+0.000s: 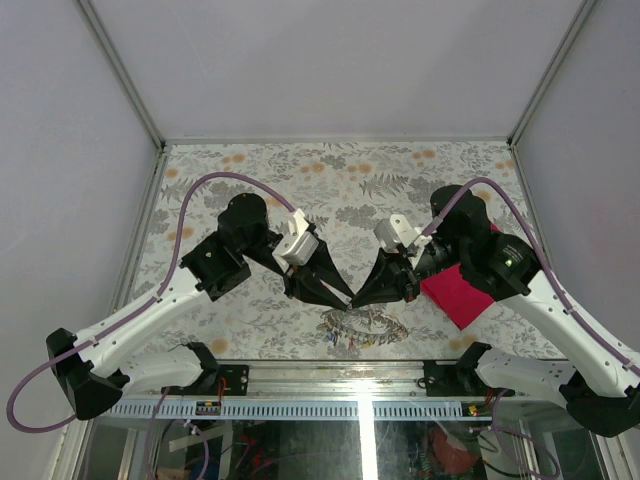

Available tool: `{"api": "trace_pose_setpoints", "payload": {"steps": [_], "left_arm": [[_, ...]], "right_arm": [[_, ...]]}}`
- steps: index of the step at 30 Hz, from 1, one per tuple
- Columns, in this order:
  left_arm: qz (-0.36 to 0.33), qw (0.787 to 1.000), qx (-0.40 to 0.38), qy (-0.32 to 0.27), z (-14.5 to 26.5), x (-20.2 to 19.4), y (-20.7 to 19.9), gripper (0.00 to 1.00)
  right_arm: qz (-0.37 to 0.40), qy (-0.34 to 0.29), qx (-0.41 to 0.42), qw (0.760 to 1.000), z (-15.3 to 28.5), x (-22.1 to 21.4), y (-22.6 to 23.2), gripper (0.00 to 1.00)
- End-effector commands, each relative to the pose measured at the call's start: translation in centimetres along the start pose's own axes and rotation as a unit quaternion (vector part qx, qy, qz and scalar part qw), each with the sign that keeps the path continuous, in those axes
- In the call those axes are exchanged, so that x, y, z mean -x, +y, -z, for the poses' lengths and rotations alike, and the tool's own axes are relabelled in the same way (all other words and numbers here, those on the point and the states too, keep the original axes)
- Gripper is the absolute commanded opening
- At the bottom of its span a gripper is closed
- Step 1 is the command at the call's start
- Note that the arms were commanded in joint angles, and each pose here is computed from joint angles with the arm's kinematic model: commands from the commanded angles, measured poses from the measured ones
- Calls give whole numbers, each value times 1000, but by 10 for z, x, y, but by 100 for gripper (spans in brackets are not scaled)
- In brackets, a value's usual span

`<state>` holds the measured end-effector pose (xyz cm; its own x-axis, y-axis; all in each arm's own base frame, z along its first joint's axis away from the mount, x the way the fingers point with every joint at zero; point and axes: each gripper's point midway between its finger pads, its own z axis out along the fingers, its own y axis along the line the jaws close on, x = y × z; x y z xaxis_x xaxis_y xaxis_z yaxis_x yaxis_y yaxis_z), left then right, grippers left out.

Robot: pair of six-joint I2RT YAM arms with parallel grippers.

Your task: Put the keys on the keyring

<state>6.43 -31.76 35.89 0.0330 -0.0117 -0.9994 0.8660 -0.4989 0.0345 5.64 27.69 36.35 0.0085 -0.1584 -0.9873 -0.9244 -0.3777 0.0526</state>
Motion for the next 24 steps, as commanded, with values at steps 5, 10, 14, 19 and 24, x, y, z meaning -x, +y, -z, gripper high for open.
{"api": "trace_pose_setpoints", "payload": {"steps": [5,10,14,19,24], "left_arm": [[-20,1000,-13,-8,-3,13,-5,10],[-21,1000,-10,-9,-2,13,-7,0],[-23,1000,6,-6,0,13,-6,0],[-29,999,42,6,5,12,-3,0],[-31,997,67,20,9,10,0,0]], "right_arm": [[49,-14,-13,999,1,14,-3,0],[51,-10,-21,998,2,13,-4,0],[56,-5,-39,998,5,13,-6,0],[64,-1,-64,996,10,14,-8,0],[65,2,-78,995,13,15,-9,0]]}}
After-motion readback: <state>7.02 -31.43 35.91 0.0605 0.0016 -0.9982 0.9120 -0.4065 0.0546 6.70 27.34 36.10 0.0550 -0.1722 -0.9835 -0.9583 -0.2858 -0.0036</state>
